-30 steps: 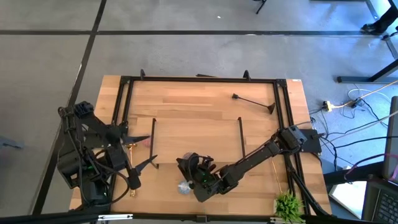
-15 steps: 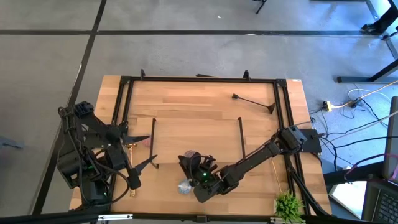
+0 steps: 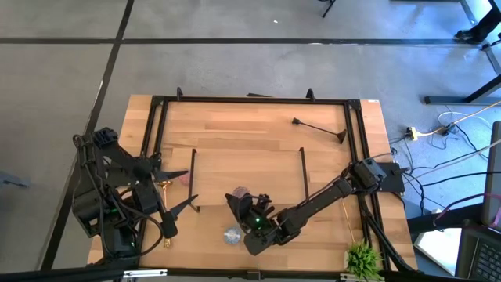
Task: Pick & Place candle stick holders
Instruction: Put the red scented candle on the shelf
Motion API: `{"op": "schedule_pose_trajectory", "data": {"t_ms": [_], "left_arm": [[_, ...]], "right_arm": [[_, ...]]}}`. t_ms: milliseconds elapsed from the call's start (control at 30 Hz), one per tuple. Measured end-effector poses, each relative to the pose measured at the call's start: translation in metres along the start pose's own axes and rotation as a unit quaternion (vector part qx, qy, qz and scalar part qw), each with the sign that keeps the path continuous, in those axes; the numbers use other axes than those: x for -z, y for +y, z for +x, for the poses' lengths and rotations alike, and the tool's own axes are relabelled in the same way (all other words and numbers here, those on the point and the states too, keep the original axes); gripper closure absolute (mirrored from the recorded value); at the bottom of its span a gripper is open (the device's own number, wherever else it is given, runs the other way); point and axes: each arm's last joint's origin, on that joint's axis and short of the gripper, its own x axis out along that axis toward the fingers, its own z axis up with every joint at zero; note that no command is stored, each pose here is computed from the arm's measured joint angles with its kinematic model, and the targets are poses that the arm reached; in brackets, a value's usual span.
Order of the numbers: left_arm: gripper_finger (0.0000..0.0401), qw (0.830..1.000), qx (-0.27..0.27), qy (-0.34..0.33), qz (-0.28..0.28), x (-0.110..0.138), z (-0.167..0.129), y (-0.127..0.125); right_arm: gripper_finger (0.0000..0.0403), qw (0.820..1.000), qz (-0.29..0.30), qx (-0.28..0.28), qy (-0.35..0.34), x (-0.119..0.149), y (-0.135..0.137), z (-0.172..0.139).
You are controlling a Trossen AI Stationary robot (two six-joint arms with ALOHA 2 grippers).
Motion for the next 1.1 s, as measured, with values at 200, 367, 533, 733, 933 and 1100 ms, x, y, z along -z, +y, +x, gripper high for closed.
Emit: {"op": "schedule_pose_trajectory", "data": {"t_ms": [200,367,533,733,933,1100], "left_arm": [[0.0107,1.000,0.000,0.001,0.000,0.000,0.000,0.000],[0.0107,1.000,0.001,0.002,0.000,0.000,0.000,0.000],[0.0107,1.000,0.001,0.002,0.000,0.000,0.000,0.000],[0.0107,1.000,0.002,0.003,0.000,0.000,0.000,0.000],[0.0107,1.000,0.006,0.009,-0.001,0.001,0.000,0.000],[0.0107,1.000,0.016,0.027,-0.001,0.002,0.000,-0.001]], "right_arm": [[0.0192,1.000,-0.022,-0.003,-0.006,-0.001,0.001,0.002],[0.0204,0.999,-0.045,-0.005,0.000,0.000,0.003,0.002],[0.0208,0.995,-0.089,-0.031,0.013,0.006,0.012,0.002],[0.0208,0.983,-0.159,-0.084,0.036,0.014,0.032,0.000],[0.0208,0.949,-0.257,-0.150,0.104,0.020,0.049,-0.001],[0.0208,0.920,-0.319,-0.188,0.127,0.023,0.055,-0.003]]}}
